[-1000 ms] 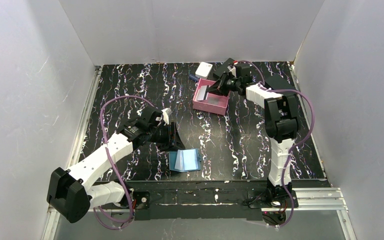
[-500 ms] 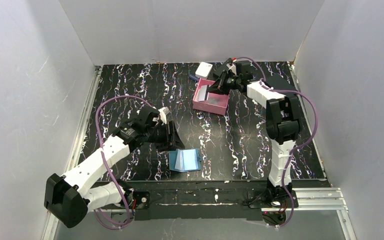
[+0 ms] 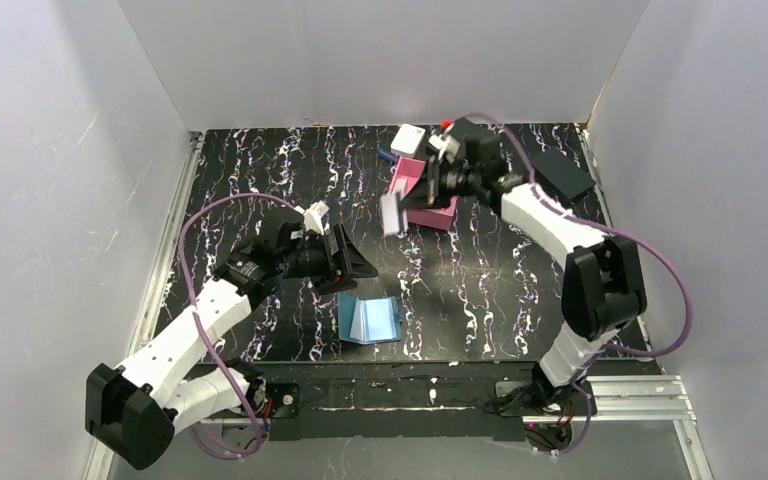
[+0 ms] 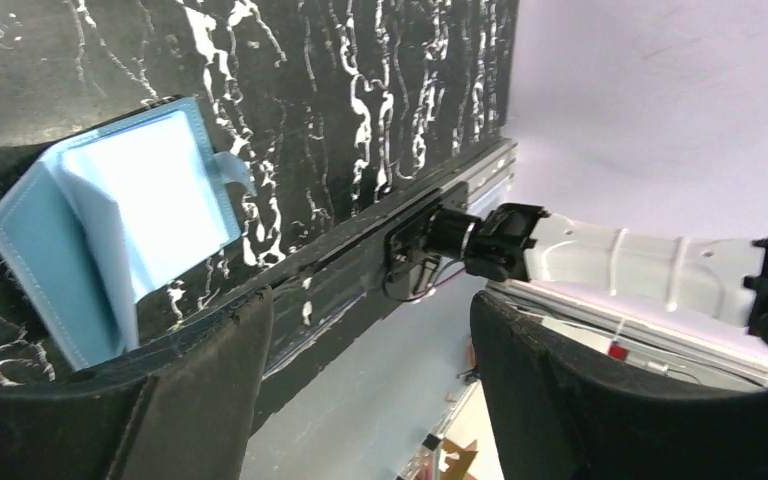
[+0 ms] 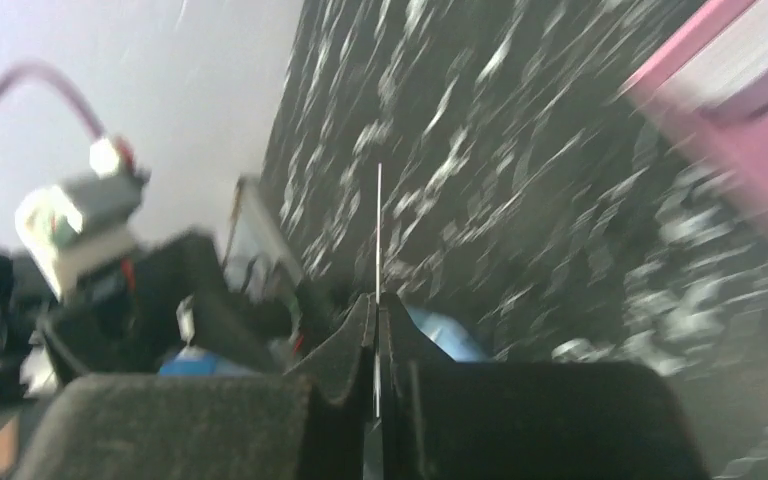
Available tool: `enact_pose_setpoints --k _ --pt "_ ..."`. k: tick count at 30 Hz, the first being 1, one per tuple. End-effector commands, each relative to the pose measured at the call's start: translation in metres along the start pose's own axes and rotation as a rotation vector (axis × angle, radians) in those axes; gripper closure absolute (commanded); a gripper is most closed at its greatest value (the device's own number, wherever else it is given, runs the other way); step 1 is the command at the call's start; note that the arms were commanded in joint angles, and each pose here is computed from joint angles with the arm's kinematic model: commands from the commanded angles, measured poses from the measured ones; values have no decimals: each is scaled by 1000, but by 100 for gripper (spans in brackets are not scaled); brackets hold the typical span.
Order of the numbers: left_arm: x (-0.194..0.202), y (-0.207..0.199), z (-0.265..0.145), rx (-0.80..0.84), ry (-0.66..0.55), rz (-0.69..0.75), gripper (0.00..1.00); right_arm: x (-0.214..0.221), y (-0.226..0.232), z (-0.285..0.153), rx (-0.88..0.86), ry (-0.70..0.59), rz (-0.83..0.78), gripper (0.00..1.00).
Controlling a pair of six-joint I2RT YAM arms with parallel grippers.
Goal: Put the credit cards into the card holder
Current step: Pick up the credit card from the storage box.
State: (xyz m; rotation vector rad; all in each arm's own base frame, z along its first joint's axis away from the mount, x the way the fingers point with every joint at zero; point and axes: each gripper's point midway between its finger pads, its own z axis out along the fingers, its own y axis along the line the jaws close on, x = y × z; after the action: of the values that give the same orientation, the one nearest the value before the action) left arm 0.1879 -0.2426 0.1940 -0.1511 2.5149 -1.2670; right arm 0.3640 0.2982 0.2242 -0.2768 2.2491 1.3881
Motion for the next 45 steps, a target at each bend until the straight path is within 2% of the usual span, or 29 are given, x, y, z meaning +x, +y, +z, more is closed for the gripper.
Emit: enact_pose_setpoints --k 1,5,9,16,21,32,35,36,37,40,41,43,45 --pt "-4 -14 -3 92 -54 -64 27 68 72 -1 -258 114 11 99" --pt "-8 -12 -10 106 -128 -89 25 79 103 -18 -352 104 35 99" --pt "-14 -27 -11 195 -157 -103 24 88 131 -28 -457 125 51 99" --pt "-24 -48 -23 299 -227 -84 31 88 152 -38 -551 122 81 99" --pt "-30 -64 -35 343 -262 -43 48 92 158 -40 -603 139 99 99" --pt "-31 -70 -42 353 -286 -3 76 107 161 -41 -616 173 97 99" --pt "-32 -69 -43 341 -291 25 88 111 158 -41 -609 177 107 99" --pt "-33 -69 -43 333 -293 35 97 113 157 -40 -606 179 110 99" --pt "-33 -65 -41 313 -294 45 100 115 154 -39 -596 179 111 94" --pt "-28 -41 -34 198 -274 58 100 117 121 -28 -460 169 103 55" --pt "-25 -31 -30 143 -255 59 100 116 101 -26 -376 155 86 48" --pt "-11 -9 -18 24 -195 64 100 114 59 -25 -180 132 60 37" --pt "4 5 -7 -84 -164 114 100 119 29 -28 -70 148 68 33"
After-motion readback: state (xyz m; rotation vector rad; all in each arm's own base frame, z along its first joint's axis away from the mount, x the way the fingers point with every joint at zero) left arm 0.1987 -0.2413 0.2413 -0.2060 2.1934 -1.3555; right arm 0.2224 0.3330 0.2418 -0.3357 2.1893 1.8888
